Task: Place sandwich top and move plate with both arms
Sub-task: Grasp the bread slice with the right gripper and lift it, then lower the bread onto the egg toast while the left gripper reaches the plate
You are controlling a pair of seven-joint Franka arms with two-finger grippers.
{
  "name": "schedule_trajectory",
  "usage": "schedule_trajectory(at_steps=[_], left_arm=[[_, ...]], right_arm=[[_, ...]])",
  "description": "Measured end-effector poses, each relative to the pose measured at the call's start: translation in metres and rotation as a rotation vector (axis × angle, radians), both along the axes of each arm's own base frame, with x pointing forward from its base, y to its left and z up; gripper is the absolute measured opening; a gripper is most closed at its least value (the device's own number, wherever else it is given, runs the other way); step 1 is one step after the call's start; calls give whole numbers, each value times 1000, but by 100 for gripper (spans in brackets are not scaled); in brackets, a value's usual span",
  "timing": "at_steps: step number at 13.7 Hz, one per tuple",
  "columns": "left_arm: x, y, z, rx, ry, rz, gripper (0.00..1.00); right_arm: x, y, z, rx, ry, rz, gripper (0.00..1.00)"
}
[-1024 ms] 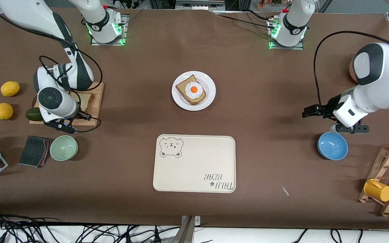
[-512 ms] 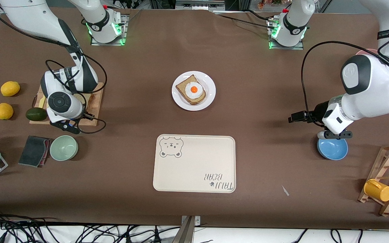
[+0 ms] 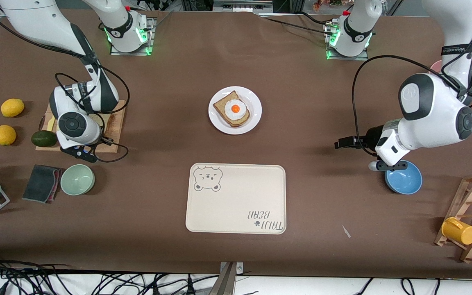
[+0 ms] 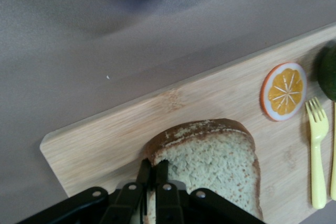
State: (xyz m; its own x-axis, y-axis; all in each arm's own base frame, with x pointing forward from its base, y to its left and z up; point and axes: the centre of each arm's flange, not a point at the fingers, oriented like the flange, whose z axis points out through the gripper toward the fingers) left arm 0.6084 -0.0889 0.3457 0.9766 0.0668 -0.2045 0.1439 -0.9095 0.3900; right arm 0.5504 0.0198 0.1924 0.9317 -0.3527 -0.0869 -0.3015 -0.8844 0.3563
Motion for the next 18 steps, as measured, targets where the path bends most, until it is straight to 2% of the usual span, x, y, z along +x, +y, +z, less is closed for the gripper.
schedule_trajectory(at_steps=[3, 5, 9, 11, 14, 16, 18], left_arm=[[-4, -34, -14, -90, 34, -8, 100], [-5, -43, -33, -150, 38, -54, 100], [-6, -44, -52, -184, 37, -106, 100], [-6, -49, -62, -253, 34, -95, 100], [-8, -56, -88, -328, 41, -96, 100], [-10, -64, -98, -354, 60, -84, 100], [-13, -72, -105, -393, 68, -76, 100]], right_arm=[[0, 0, 0, -2, 4, 0, 7], [0, 2, 1, -7, 13, 0, 6], [14, 23, 27, -43, 79, 6, 5], [23, 53, 49, -39, 103, 15, 5], [31, 105, 81, 16, 126, 17, 5], [28, 148, 98, 67, 139, 21, 5], [22, 196, 117, 112, 133, 8, 5]])
